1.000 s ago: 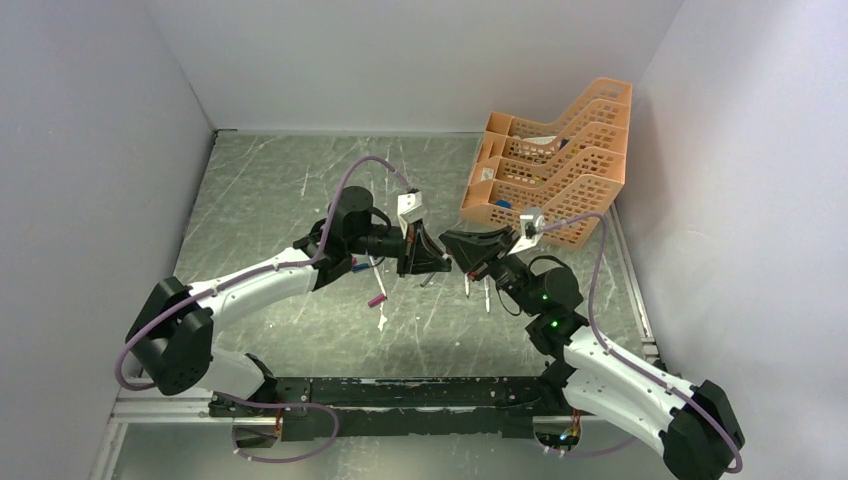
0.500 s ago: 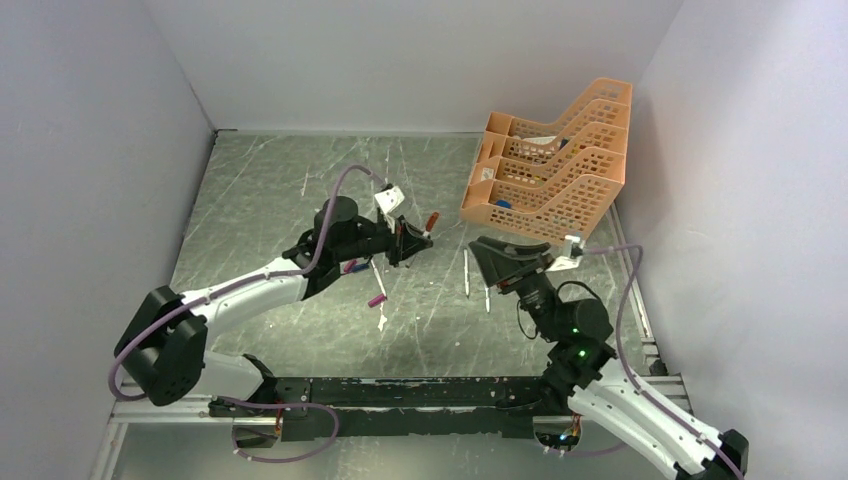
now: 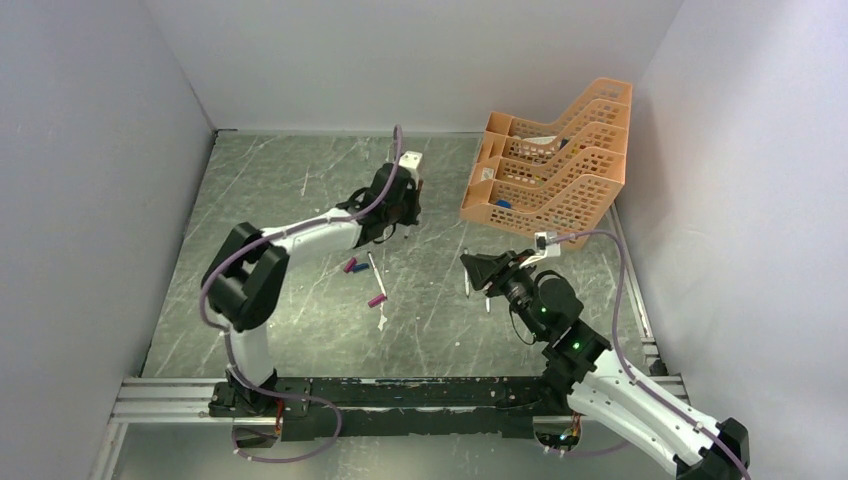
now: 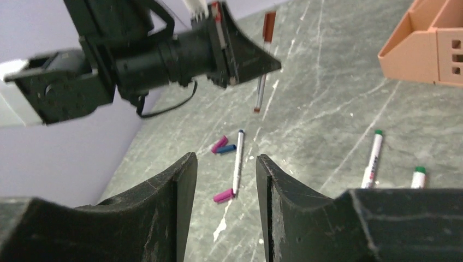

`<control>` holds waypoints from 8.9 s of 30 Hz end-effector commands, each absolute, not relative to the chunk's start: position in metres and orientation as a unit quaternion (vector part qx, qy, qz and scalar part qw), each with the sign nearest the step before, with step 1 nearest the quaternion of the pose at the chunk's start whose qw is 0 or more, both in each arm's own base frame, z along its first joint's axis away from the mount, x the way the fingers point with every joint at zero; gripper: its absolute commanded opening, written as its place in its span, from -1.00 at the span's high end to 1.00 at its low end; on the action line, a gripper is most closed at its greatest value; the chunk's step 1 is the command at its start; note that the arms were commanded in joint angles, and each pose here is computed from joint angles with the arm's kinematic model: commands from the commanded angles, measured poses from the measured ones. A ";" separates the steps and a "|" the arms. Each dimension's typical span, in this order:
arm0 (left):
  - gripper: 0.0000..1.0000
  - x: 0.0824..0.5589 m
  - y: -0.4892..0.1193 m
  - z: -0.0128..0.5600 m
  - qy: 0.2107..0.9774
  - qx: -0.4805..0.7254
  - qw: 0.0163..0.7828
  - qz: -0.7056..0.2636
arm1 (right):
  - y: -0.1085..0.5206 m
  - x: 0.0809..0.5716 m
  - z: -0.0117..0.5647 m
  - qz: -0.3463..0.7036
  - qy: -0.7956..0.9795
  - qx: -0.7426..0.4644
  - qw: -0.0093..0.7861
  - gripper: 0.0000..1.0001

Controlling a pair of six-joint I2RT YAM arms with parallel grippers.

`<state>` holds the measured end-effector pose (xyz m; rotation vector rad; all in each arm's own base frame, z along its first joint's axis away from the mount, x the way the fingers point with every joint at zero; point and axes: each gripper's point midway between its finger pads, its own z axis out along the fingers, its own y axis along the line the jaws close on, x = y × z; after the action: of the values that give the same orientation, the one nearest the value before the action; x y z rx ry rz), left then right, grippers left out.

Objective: Insert the pens into the pen caps

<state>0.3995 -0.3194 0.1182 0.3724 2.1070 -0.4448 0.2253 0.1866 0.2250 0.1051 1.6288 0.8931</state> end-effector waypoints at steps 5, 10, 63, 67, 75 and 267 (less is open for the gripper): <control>0.86 0.435 -0.367 0.092 0.889 0.089 0.398 -0.210 | 0.173 0.221 0.215 0.362 0.716 0.057 0.594 0.12; 0.86 0.439 -0.389 0.062 0.900 0.076 0.358 -0.238 | 0.161 0.217 0.211 0.347 0.721 0.067 0.596 0.12; 0.37 0.356 -0.303 0.144 0.857 0.067 0.435 -0.266 | 0.167 0.283 0.010 0.022 0.931 -0.011 0.365 0.39; 0.39 0.352 -0.301 0.148 0.854 0.072 0.438 -0.271 | 0.167 0.282 0.001 0.014 0.936 -0.024 0.352 0.53; 0.39 0.341 -0.311 0.163 0.827 0.119 0.413 -0.363 | 0.171 0.281 0.029 0.039 0.922 -0.040 0.383 1.00; 0.87 0.284 -0.276 0.258 0.548 0.263 0.552 -0.572 | 0.220 0.258 0.267 0.400 0.675 -0.073 0.616 0.02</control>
<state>0.2860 -0.2869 0.2443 0.6141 1.4564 -1.3426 0.2300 0.2042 0.3280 -0.0961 1.2639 1.0703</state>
